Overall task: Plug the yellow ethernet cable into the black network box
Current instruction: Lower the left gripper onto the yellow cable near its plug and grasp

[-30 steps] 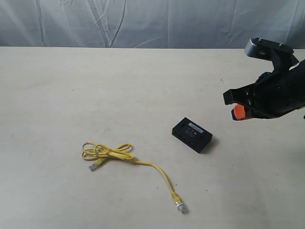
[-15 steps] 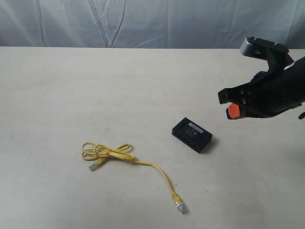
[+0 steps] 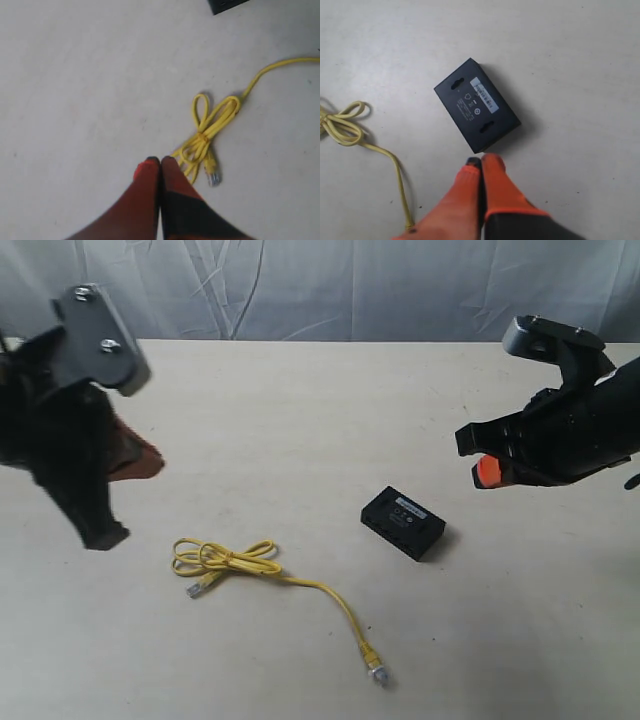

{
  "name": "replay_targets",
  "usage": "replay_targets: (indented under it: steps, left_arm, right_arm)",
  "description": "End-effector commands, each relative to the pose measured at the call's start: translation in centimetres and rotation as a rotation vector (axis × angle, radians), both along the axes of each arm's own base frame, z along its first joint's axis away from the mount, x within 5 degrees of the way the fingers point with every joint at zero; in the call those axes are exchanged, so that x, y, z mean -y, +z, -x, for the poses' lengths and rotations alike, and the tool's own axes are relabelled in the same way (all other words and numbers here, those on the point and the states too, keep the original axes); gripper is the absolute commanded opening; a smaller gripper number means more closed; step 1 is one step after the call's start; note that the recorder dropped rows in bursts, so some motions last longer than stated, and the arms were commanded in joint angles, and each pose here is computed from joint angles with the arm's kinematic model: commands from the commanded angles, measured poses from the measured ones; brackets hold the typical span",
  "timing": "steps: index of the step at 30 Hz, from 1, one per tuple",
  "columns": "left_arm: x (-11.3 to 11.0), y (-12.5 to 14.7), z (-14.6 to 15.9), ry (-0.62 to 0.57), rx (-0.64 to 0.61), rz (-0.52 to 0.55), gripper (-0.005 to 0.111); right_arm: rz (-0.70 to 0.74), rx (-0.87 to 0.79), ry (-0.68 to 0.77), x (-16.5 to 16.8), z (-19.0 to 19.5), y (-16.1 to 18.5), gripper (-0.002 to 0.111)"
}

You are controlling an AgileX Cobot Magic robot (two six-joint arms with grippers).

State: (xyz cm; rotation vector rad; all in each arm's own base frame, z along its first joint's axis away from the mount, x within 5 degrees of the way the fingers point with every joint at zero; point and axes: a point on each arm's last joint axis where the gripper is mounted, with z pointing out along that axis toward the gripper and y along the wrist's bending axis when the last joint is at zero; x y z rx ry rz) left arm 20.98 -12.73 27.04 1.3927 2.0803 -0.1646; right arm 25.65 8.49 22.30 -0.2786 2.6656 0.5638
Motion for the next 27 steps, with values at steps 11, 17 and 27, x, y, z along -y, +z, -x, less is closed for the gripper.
replay_targets:
  steps: [11,17,27]
  left_arm:
    - [11.3,-5.7,-3.0,-0.517,-0.083,-0.183,0.000]
    - [12.2,-7.1,-2.9,-0.579,-0.069,-0.212,0.000]
    - [15.3,-8.5,-5.3,-0.723,-0.091,-0.211,0.000]
  right_arm:
    - [0.040,0.005,-0.005,1.1,-0.1,-0.1,-0.001]
    - [-0.018,-0.045,-0.170,4.9,-0.6,0.0,-0.001]
    - [-0.029,-0.050,-0.160,5.4,-0.6,0.0,-0.001]
